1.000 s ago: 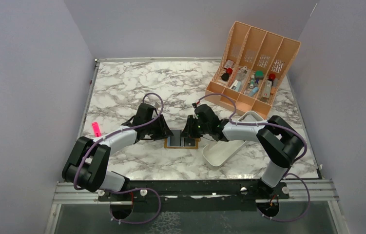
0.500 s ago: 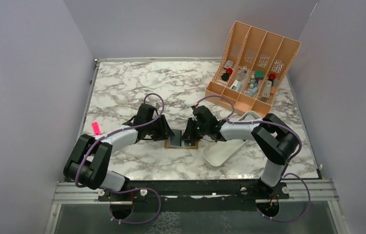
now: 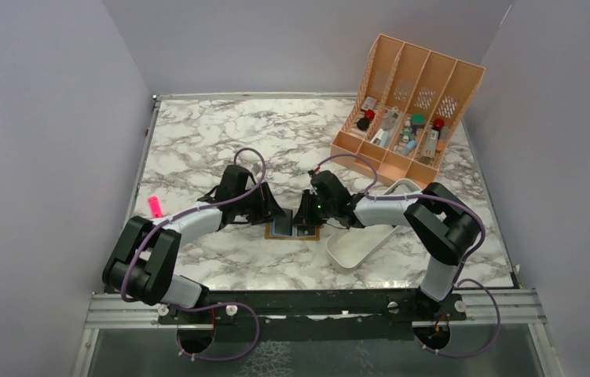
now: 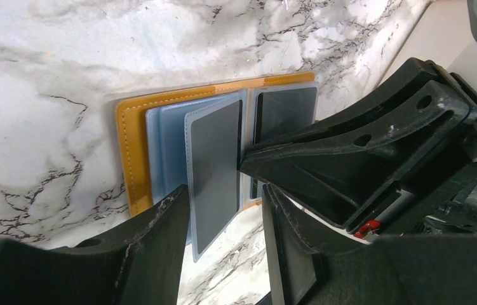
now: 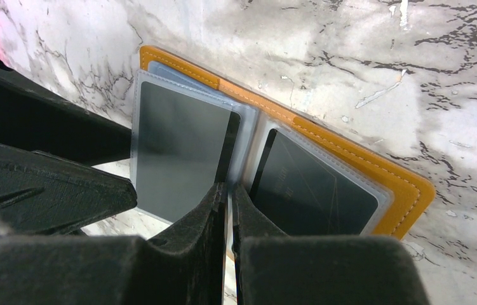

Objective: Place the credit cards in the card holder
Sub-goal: Turn over the card slot in the card holder.

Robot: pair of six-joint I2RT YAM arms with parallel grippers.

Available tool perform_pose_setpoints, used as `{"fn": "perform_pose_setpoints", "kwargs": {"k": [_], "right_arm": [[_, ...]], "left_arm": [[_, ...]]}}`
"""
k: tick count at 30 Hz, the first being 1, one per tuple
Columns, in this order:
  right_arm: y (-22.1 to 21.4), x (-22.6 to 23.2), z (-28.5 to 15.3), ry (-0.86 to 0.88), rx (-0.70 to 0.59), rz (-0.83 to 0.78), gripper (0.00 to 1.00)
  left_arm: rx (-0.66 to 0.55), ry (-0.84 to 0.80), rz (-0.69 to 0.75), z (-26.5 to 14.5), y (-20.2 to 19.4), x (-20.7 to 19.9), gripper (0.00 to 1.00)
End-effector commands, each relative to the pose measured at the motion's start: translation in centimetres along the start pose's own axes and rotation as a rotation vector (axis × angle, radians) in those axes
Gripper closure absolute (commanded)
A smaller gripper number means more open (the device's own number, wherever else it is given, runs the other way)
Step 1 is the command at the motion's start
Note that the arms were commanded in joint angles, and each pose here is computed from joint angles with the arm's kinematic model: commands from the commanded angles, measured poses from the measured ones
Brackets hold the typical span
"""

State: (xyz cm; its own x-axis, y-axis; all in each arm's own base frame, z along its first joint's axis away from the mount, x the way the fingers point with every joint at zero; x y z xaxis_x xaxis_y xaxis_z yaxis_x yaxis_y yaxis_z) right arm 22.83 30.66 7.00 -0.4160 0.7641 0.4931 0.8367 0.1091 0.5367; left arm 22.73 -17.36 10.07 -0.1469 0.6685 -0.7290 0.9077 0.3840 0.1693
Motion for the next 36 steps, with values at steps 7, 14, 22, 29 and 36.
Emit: {"fn": "perform_pose_setpoints", "kwargs": {"k": [7,14,22,29,36], "right_arm": [[-2.0,-1.4,0.7,-0.057,0.052,0.001,0.88],[0.8,0.0,-1.4,-0.068,-0.026,-0.051,0.77],[3.0,0.0,-4.5,-0.172,-0.119,-0.148,0.68],[5.1,-0.8,-7.6,-0.26,-0.2,-0.227,0.62],[7.2,-3.4,-13.1,-0.434,-0.32,-0.321,0.52]], "left_arm": [[0.015,-0.111,0.015,-0.3,0.0,-1.5,0.51],[0.033,-0.186,0.034,-0.6,0.0,-2.9,0.51],[0.073,-0.222,0.059,0.3,-0.6,-4.1,0.51],[0.09,-0.243,0.092,0.9,-1.0,-5.9,0.5],[0.114,-0.251,0.122,1.7,-1.8,-7.2,0.5]]}}
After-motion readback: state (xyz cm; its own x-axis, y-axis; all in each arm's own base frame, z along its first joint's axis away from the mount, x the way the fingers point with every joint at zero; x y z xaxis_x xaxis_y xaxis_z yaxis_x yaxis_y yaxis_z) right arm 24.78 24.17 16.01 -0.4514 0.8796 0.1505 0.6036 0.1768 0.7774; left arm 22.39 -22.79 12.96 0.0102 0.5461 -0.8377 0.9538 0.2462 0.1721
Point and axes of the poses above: each gripper's point midway between its finger pads, its own z axis out along the fingers, its own x axis along the line the jaws close on, y = z × x, the point moved 7 cm from there along -z, back along the fingers, and after that the axes turned 11 degrees about -z, right-handed, at the moved point
